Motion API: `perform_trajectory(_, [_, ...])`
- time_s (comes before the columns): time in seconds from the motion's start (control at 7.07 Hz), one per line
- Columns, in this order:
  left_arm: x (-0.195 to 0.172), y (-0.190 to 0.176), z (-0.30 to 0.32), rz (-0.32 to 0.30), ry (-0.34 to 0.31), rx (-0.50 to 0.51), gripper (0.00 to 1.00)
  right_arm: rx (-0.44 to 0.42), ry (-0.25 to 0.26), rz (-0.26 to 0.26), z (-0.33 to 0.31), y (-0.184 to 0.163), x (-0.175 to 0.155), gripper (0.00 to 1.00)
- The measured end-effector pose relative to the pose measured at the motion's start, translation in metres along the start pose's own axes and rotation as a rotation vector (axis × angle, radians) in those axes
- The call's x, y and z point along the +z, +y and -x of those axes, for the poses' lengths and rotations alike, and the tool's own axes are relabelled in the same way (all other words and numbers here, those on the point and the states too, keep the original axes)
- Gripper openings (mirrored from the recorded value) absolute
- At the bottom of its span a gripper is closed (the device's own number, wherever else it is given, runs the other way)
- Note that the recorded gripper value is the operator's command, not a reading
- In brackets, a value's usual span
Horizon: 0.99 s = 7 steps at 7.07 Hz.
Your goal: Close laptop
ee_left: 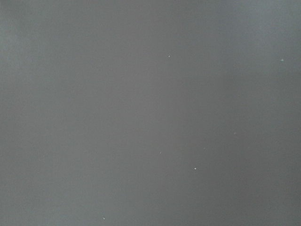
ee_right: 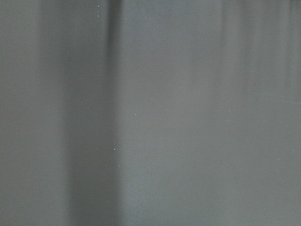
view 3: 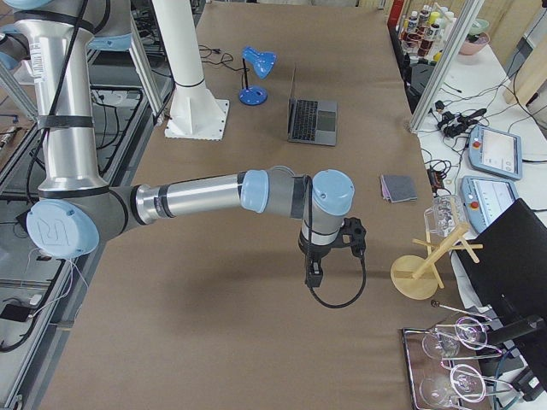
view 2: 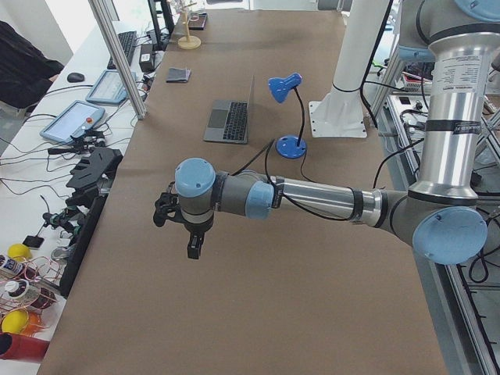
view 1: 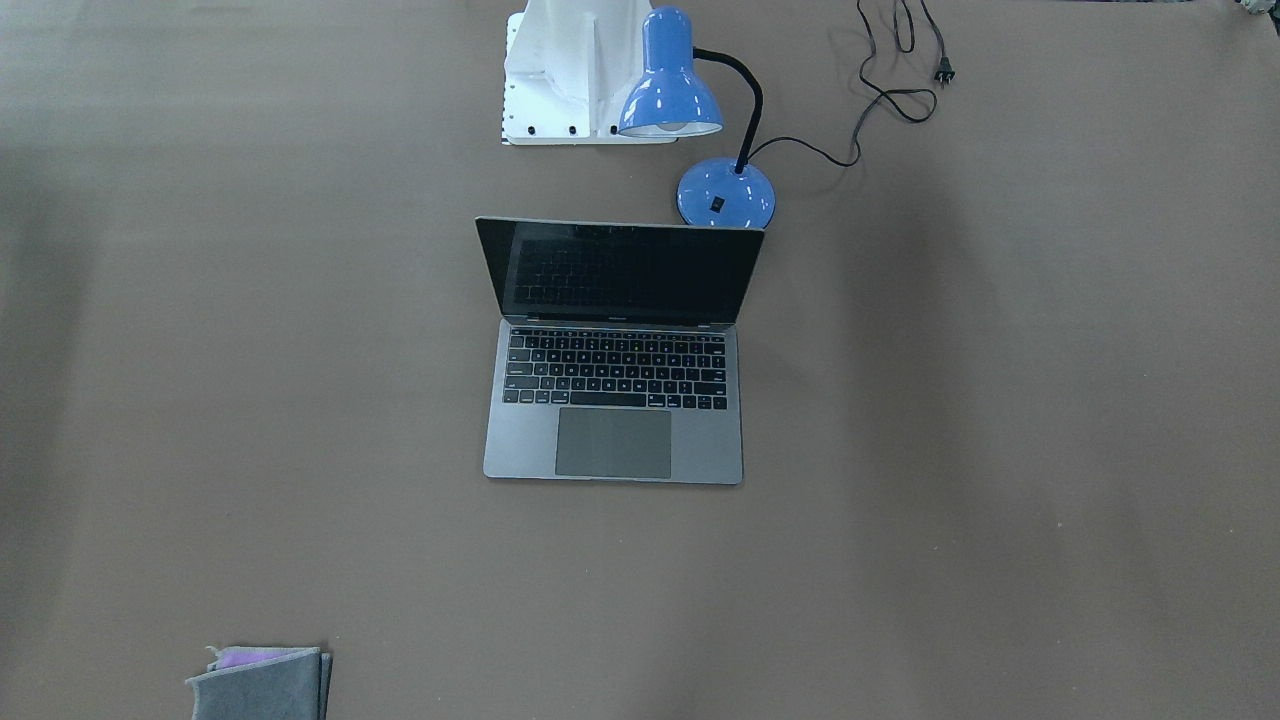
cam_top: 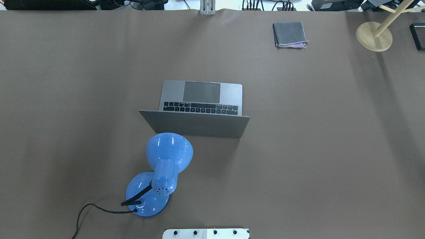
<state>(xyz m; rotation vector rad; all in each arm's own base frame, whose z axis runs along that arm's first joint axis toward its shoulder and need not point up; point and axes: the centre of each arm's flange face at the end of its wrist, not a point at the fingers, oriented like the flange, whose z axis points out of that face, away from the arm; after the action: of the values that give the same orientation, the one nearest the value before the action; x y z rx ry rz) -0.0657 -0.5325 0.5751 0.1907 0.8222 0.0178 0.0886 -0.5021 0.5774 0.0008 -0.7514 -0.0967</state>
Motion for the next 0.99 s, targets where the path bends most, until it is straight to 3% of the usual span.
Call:
perform_trajectory(0.42, [-0.005, -0.07, -0.058, -0.039, 0.023, -0.004, 0.98, -0.045, -0.105, -0.01, 0.095, -0.06, -0.003, 1.0])
perform_trajectory(0.57, [-0.005, -0.082, -0.094, -0.044, 0.041, -0.064, 0.98, -0.043, -0.145, -0.014, 0.134, -0.079, -0.009, 1.0])
perform_trajectory(0.99, [0.028, -0.081, -0.223, -0.016, 0.135, -0.2, 0.97, 0.03, -0.226, -0.034, 0.274, -0.095, -0.012, 0.99])
